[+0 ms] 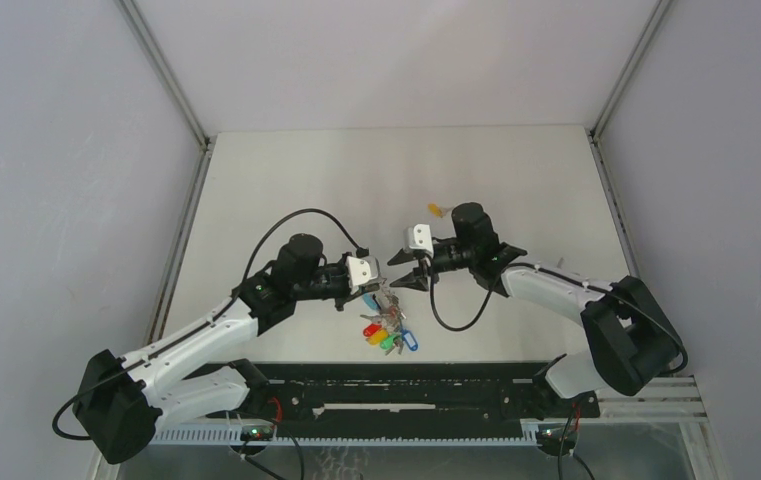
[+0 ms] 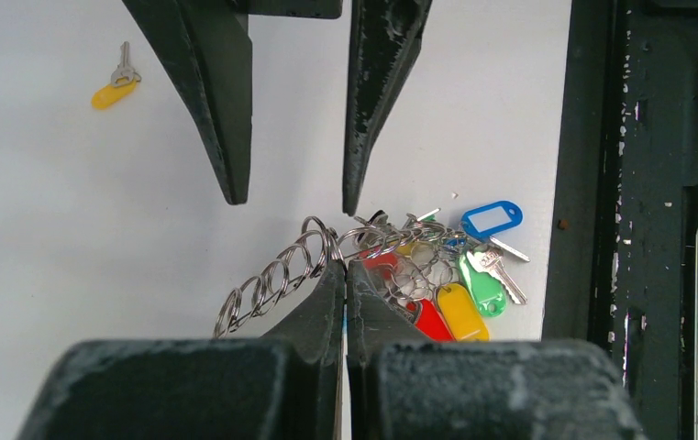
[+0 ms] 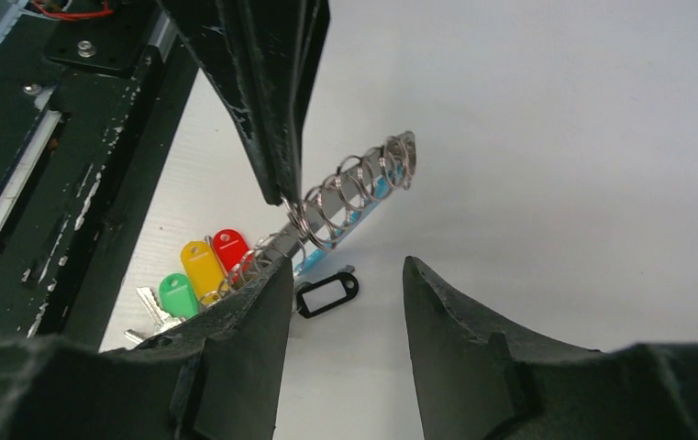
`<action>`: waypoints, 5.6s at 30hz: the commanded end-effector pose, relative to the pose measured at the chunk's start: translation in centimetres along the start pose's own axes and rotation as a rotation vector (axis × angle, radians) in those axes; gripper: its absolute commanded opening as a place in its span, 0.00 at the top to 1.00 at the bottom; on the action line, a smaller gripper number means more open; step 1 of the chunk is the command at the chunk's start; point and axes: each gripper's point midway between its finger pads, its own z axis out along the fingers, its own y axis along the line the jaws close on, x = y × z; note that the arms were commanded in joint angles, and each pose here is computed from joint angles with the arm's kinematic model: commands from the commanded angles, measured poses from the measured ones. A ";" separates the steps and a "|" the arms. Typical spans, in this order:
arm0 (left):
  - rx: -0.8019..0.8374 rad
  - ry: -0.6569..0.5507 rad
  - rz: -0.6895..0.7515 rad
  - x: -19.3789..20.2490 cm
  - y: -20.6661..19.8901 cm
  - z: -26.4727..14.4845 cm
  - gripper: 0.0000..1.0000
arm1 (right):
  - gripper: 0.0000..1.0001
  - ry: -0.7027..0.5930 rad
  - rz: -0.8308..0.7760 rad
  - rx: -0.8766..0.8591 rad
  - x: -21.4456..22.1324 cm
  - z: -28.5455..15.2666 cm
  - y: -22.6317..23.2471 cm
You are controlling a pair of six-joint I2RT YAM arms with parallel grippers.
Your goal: Put the keys on the keyring
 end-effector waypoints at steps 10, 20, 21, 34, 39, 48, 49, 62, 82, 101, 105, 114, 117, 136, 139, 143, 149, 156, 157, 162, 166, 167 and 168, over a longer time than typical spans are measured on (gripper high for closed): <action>0.038 -0.115 0.083 -3.2 -0.4 -0.4 1.00 | 0.74 -0.071 -0.055 -0.022 -2.6 1.2 -1.0; 0.038 -0.105 0.086 -3.0 -0.4 -0.4 1.00 | 0.93 -0.027 0.196 0.033 -1.5 0.4 -3.8; 0.032 -0.103 0.086 -3.0 -0.3 -0.4 1.00 | 0.92 -0.001 0.223 0.055 -1.0 0.3 -4.2; -0.034 -0.066 0.049 -2.7 1.0 -0.4 1.00 | 0.74 -0.033 -0.050 0.010 -2.3 -2.0 -0.1; -0.036 -0.072 0.050 -3.0 1.1 -0.5 1.00 | 0.80 -0.046 -0.105 -0.046 -3.1 -0.9 1.5; -0.049 -0.089 0.053 -3.4 1.2 -0.7 1.00 | 0.91 -0.041 -0.078 -0.136 -3.1 0.1 3.4; -0.045 -0.092 0.054 -3.5 1.1 -0.7 1.00 | 0.91 -0.040 -0.078 -0.133 -3.0 0.2 3.3; 0.011 -0.116 0.069 -3.8 0.1 -0.7 1.00 | 0.79 -0.054 -0.075 -0.083 -3.0 1.0 1.6; 0.008 -0.116 0.062 -4.1 0.4 -0.4 1.00 | 0.82 -0.072 -0.105 -0.150 -4.1 1.7 2.6; -0.004 -0.127 0.067 -4.3 0.5 -0.7 1.00 | 0.93 0.014 -0.086 -0.132 -2.5 2.0 2.3; -0.019 -0.131 0.066 -4.2 0.7 -0.6 1.00 | 1.00 0.014 -0.080 -0.131 -2.7 2.1 2.1; -0.165 -0.261 0.022 -3.8 2.8 -1.8 0.63 | 1.00 -0.128 -0.055 -0.141 -5.9 0.8 1.3; -0.190 -0.312 -0.033 -4.3 3.8 -2.2 0.52 | 1.00 -0.139 -0.078 -0.157 -6.3 0.8 1.7; -0.272 -0.301 -0.071 -4.6 5.6 -2.6 0.34 | 1.00 -0.124 -0.084 -0.287 -6.2 0.1 0.9; -0.261 -0.296 -0.060 -4.5 5.5 -2.4 0.33 | 1.00 -0.116 -0.088 -0.278 -6.2 0.2 0.7; -0.282 -0.293 -0.063 -4.6 6.1 -2.3 0.32 | 1.00 -0.100 -0.087 -0.300 -6.1 0.4 1.1; -0.300 -0.299 -0.095 -5.2 6.8 -2.1 0.32 | 1.00 -0.047 -0.074 -0.369 -5.9 0.9 2.1; -0.349 -0.304 -0.185 -4.9 8.1 -1.5 0.32 | 1.00 -0.006 -0.102 -0.353 -6.3 1.6 1.9; -0.393 -0.297 -0.212 -4.6 8.8 -1.7 0.32 | 1.00 -0.005 -0.103 -0.351 -6.4 1.5 1.9; -0.623 -0.257 -0.344 -3.0 12.2 -3.4 0.32 | 1.00 -0.020 -0.092 -0.318 -7.3 0.4 1.5; -0.716 -0.256 -0.404 -2.1 13.4 -4.7 0.32 | 1.00 -0.004 -0.053 -0.190 -6.8 0.0 -0.1; -0.703 -0.273 -0.395 -2.0 13.2 -4.8 0.32 | 1.00 -0.012 -0.056 -0.146 -6.9 -0.3 -0.7; -0.677 -0.291 -0.375 -2.1 12.7 -4.7 0.32 | 1.00 -0.012 -0.041 -0.128 -6.8 -0.4 -1.0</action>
